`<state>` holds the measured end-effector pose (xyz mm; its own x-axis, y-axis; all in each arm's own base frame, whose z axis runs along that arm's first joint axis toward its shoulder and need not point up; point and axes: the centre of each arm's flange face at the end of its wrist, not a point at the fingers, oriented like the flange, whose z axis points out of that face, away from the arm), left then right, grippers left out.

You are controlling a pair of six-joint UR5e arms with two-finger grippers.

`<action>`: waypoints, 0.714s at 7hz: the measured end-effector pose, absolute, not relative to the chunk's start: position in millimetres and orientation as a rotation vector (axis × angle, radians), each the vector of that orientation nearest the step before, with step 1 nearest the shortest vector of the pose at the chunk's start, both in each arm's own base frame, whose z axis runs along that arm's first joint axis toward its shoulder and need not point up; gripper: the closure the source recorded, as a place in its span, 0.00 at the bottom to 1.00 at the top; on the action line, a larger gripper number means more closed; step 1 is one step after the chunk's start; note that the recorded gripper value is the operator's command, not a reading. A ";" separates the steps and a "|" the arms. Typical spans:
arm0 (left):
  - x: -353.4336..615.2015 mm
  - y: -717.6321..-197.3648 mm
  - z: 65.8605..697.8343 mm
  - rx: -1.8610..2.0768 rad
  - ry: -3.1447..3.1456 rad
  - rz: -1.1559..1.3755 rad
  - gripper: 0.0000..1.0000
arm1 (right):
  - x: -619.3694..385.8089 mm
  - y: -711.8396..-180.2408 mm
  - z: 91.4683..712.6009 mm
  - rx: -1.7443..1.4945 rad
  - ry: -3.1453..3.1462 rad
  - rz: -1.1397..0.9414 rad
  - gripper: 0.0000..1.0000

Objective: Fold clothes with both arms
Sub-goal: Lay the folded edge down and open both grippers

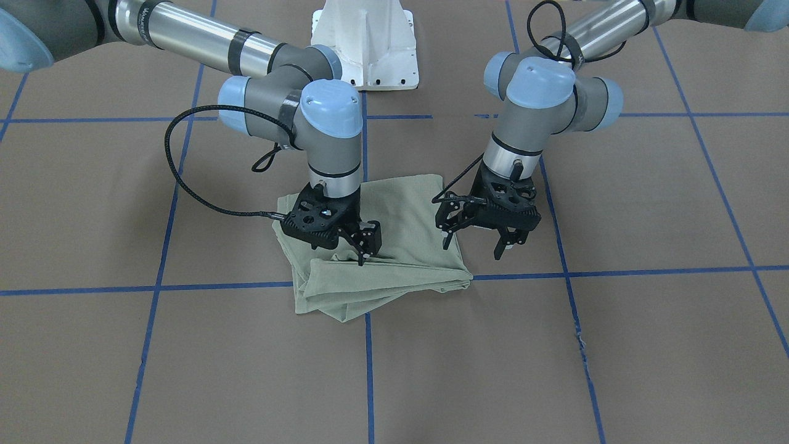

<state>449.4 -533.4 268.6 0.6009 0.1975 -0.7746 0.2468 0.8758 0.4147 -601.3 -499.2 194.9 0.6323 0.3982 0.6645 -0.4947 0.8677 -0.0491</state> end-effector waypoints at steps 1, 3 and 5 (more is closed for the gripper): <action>449.2 -533.5 268.6 0.521 0.938 -0.031 0.00 | -613.8 -487.9 203.5 0.152 -0.689 0.491 0.00; 449.2 -533.5 269.4 0.520 0.937 -0.033 0.00 | -620.7 -498.1 226.1 0.203 -0.616 0.447 0.00; 448.9 -533.3 269.3 0.519 0.938 -0.034 0.00 | -601.8 -542.8 248.1 0.239 -0.556 0.434 0.00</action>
<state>448.9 -533.3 269.3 0.6001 0.1929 -0.7763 0.2493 0.8771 0.4106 -601.8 -542.8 248.1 0.7622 0.3317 0.5559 -0.4588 0.8826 0.1024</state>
